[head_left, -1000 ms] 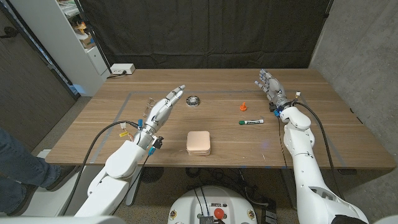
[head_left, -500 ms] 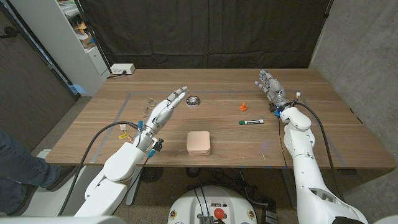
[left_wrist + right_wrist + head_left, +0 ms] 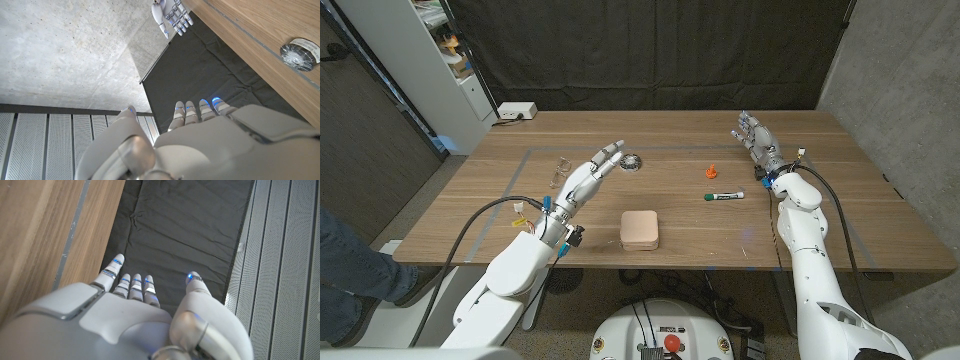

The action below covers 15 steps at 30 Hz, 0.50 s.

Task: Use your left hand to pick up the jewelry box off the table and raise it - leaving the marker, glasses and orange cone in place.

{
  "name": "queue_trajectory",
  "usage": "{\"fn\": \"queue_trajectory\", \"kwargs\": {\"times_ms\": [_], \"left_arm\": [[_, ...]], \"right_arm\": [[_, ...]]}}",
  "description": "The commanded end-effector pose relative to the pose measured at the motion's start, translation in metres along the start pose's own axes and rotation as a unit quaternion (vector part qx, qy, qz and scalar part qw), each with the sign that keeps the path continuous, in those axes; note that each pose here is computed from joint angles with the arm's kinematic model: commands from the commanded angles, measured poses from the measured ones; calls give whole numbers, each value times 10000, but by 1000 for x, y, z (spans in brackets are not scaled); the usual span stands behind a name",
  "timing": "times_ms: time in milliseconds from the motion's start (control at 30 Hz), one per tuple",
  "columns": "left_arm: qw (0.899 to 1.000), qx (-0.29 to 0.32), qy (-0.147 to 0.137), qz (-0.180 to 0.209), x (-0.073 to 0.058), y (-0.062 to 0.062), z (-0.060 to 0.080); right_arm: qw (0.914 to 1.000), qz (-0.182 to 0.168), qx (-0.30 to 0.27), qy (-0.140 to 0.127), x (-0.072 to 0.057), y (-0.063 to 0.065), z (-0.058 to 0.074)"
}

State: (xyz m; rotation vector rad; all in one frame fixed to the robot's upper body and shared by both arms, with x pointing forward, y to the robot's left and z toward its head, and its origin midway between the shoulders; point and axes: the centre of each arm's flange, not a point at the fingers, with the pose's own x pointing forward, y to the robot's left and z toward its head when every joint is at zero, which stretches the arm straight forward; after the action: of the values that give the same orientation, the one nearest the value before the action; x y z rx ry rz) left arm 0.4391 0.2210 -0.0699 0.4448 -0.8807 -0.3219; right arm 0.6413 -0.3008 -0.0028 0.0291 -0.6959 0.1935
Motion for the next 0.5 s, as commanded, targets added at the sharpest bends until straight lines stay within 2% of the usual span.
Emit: {"fn": "queue_trajectory", "kwargs": {"times_ms": [33,500], "left_arm": [[9995,280,61,-100,-4,0,8],[9979,603,168,-178,-5,3,12]], "right_arm": [[9999,-53,61,-84,0,-1,2],[9999,-65,30,-148,2,1,3]]}}
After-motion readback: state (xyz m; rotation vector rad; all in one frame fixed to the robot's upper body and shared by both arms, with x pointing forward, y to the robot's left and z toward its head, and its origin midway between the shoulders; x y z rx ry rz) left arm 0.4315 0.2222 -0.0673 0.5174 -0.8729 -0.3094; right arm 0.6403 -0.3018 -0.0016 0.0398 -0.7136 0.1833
